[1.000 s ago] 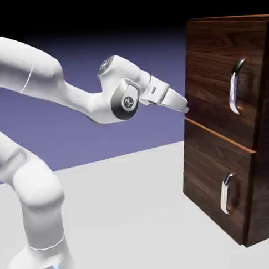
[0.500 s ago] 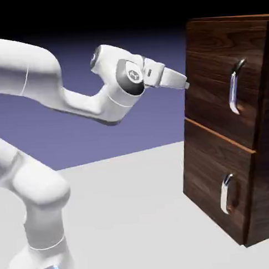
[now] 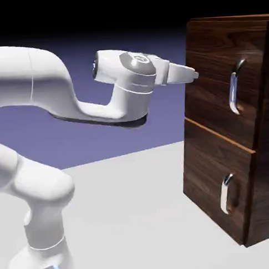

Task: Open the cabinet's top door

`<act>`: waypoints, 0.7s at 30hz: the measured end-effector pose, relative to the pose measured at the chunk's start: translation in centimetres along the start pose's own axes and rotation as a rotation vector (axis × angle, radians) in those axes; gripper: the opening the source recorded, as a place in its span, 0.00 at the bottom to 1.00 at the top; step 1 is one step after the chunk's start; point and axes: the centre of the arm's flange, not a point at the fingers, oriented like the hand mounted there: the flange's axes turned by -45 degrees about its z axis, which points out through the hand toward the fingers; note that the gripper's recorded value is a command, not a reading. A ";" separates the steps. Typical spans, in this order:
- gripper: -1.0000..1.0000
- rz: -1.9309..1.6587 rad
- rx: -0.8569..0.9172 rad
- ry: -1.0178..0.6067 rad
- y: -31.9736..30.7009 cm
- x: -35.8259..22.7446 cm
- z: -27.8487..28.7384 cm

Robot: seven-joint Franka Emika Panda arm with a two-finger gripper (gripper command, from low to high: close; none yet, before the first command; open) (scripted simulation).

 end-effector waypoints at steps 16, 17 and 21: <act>0.50 0.038 -0.007 0.137 7.8 -3.3 2.7; 0.50 0.040 -0.007 0.143 8.3 -3.6 3.0; 0.50 0.047 -0.007 0.164 10.5 -5.1 4.2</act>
